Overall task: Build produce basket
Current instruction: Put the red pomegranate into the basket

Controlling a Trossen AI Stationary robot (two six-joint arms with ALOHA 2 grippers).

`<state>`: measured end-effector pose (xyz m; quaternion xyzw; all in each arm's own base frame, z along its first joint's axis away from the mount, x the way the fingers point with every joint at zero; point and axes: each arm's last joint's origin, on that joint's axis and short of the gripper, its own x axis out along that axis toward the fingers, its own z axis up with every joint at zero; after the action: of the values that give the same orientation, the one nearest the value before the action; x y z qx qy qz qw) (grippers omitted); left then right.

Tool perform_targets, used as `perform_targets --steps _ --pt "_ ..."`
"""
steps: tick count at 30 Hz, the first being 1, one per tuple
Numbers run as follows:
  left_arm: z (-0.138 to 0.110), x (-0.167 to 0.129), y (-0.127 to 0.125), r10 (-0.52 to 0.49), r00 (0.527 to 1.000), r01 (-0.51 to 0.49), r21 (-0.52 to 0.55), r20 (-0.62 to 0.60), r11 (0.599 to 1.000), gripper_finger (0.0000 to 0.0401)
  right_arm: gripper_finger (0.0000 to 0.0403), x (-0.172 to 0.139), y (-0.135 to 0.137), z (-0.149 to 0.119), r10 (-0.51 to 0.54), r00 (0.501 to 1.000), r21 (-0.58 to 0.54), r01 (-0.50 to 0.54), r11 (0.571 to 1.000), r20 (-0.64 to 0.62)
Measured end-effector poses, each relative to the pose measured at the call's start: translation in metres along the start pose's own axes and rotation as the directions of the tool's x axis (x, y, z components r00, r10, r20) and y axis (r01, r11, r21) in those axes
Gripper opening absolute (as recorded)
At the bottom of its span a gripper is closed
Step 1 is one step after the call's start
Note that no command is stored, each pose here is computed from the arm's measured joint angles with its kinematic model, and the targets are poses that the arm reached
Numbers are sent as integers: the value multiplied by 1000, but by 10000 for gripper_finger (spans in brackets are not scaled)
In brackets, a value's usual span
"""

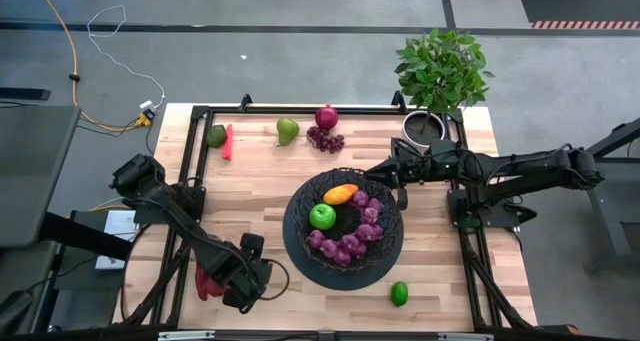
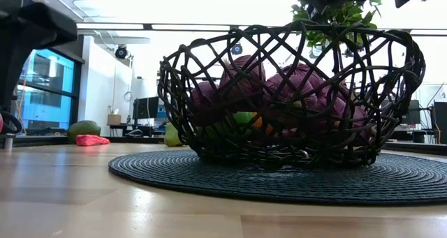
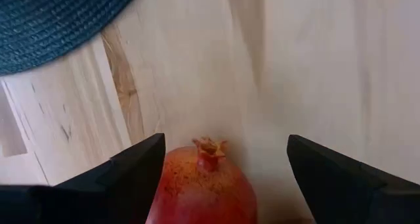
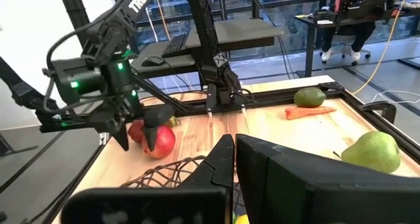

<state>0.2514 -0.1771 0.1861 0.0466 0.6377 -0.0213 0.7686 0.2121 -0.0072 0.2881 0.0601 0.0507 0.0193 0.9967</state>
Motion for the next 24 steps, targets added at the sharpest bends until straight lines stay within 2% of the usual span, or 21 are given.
perform_targets --steps 9,14,24 --pt "-4 13 -4 110 994 -109 18 -27 994 275 0 0 0 0 0 1000 -9 0 1000 -2" --pt "-4 12 -3 111 993 -110 31 -28 993 247 0 0 0 0 0 1000 -9 0 1000 -3" --pt "-4 12 -3 104 994 -103 25 -31 994 162 0 0 0 0 0 1000 -9 0 1000 -3"
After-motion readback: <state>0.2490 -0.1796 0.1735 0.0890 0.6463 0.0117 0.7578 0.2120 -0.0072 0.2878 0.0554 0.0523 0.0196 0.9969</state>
